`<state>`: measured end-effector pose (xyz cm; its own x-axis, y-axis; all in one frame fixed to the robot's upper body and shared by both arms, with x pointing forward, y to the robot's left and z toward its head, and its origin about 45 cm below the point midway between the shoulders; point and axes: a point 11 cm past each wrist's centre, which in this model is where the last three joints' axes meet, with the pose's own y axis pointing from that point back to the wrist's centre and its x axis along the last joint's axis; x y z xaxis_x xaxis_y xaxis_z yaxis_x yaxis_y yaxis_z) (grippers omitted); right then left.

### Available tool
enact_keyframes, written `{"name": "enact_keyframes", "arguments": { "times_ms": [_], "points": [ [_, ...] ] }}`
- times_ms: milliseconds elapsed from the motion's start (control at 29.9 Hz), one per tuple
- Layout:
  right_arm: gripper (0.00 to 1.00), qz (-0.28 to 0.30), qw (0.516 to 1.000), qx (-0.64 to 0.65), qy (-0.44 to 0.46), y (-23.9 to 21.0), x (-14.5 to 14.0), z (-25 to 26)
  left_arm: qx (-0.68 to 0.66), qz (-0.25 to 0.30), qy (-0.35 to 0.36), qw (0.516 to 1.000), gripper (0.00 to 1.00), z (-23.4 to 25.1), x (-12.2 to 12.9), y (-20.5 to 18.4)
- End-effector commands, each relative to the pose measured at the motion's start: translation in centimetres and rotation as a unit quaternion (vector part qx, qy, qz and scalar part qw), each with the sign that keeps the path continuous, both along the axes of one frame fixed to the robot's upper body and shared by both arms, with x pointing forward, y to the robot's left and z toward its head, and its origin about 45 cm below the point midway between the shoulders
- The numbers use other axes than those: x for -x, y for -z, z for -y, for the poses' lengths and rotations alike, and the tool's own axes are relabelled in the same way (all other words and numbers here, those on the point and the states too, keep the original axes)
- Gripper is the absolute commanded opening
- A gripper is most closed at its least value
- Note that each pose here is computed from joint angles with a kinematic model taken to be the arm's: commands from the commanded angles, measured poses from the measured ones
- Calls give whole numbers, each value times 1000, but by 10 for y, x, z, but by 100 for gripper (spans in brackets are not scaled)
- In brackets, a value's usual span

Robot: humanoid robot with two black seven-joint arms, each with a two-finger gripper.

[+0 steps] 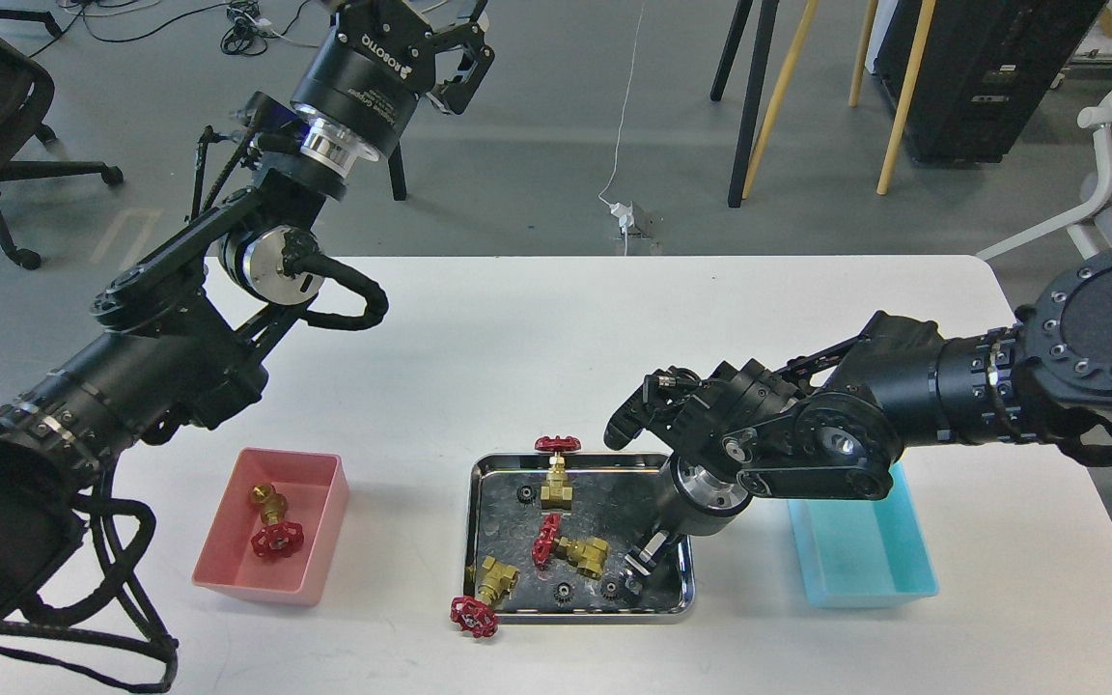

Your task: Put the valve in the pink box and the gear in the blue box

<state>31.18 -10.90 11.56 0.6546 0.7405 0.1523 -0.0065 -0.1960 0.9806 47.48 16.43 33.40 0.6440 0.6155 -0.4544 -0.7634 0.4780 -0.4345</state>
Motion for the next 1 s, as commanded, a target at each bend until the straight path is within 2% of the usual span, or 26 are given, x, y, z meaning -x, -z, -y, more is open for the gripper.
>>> {"name": "enact_keyframes", "arguments": {
  "times_ms": [0, 969],
  "points": [
    [46, -1, 1000, -1, 0, -1, 0, -1, 1, -1, -1, 1000, 89, -1, 0, 1],
    [47, -19, 1000, -5, 6, 6, 9, 0, 0, -8, -2, 1000, 89, -4, 2, 8]
  ]
}}
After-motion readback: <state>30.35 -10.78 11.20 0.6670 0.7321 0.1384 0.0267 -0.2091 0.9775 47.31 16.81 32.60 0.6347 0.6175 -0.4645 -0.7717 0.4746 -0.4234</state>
